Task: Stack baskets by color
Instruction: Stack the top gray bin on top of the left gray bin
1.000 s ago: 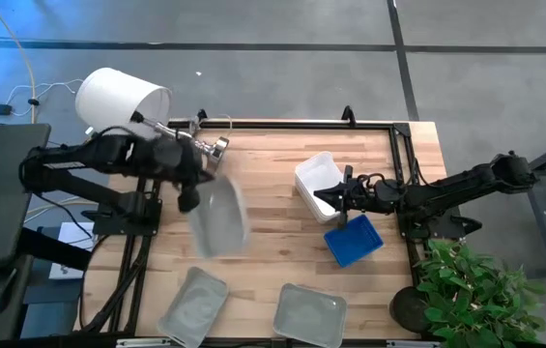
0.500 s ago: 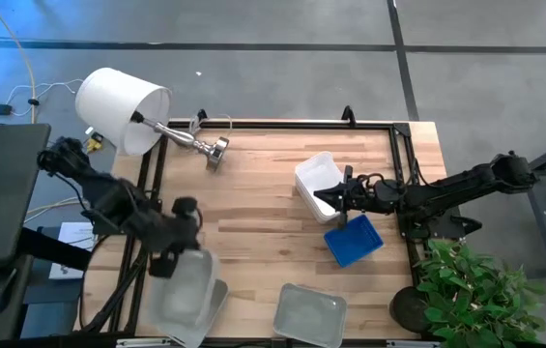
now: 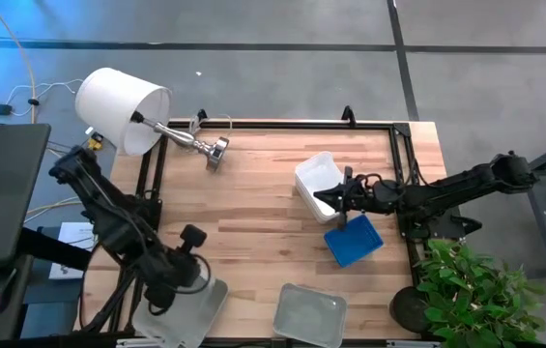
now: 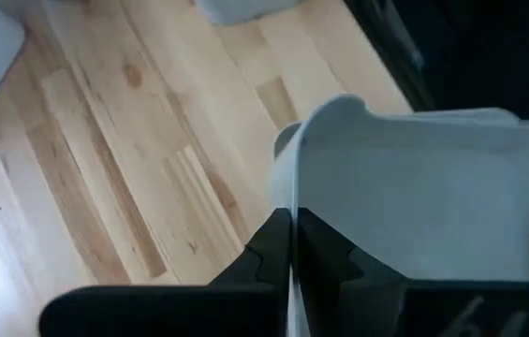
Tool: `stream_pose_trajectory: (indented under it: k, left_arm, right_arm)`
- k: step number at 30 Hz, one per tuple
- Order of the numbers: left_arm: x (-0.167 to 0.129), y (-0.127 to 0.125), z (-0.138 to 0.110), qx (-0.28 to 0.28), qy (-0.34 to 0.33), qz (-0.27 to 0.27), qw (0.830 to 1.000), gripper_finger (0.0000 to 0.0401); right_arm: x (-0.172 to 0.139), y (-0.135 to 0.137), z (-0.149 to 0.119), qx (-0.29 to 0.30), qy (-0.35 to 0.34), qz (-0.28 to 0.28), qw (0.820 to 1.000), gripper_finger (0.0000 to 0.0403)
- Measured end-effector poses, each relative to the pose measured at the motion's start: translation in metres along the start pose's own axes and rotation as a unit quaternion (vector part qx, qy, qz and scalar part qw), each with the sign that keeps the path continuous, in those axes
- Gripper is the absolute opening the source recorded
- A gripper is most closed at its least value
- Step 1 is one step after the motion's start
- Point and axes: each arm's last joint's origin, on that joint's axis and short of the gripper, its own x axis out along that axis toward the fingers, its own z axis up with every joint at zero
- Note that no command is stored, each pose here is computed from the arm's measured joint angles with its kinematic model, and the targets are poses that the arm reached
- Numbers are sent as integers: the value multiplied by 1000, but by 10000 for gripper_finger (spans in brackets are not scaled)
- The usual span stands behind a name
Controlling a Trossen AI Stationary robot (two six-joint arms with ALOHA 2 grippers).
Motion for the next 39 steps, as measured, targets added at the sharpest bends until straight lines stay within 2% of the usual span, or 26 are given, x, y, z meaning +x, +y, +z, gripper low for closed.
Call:
stream_pose_trajectory:
  k: [4, 11, 16, 25, 34, 39]
  left_arm:
    - [19, 0, 6, 19, 35, -23, 999, 0]
    - [39, 7, 12, 21, 69, -44, 996, 0]
    - [42, 14, 15, 6, 66, -50, 997, 0]
    - [42, 21, 18, -27, 60, -106, 992, 0]
    - [50, 23, 25, -33, 13, -117, 992, 0]
    - [65, 27, 10, -45, 67, -111, 990, 0]
  right_arm:
    - [3, 0, -5, -1, 14, -2, 1000, 0]
    - [12, 1, -20, 1, 48, -10, 999, 0]
    - [14, 1, -18, 1, 32, -8, 999, 0]
    - [13, 1, -17, -7, 30, -7, 1000, 0]
    - [13, 2, -17, -7, 30, -7, 1000, 0]
    - [13, 2, -17, -6, 30, -6, 1000, 0]
